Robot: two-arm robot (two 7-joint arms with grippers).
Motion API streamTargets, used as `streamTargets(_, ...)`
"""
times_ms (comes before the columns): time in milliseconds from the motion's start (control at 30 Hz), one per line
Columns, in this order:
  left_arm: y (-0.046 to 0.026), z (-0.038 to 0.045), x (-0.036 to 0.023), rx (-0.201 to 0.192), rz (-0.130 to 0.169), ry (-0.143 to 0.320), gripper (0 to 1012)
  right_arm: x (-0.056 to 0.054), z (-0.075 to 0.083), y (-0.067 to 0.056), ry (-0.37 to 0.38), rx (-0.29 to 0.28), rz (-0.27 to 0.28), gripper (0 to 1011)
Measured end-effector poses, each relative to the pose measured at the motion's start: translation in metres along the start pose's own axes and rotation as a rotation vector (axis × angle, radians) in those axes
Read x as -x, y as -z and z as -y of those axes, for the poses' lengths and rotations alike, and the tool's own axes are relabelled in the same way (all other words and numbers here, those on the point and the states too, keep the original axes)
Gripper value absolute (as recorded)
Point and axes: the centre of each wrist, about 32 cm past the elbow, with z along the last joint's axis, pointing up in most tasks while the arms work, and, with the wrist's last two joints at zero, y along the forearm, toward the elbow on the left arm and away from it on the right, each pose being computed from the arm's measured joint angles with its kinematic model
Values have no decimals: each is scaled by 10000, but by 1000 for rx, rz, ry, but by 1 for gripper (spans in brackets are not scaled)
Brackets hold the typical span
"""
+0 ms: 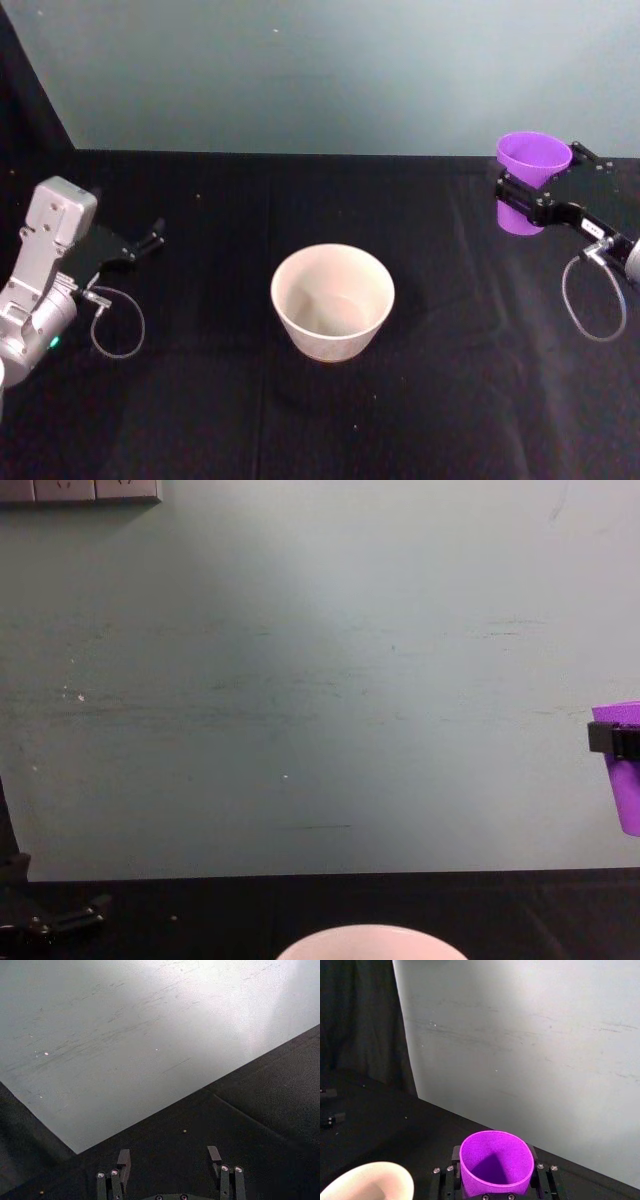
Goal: Pick up the cup and pour the mung beans from the cup into the bowl.
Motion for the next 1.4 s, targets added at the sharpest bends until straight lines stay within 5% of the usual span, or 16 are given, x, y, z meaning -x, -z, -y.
streamTargets(1400, 0, 0, 0, 0, 0, 0, 1000, 0, 0, 0, 0, 0, 0, 742)
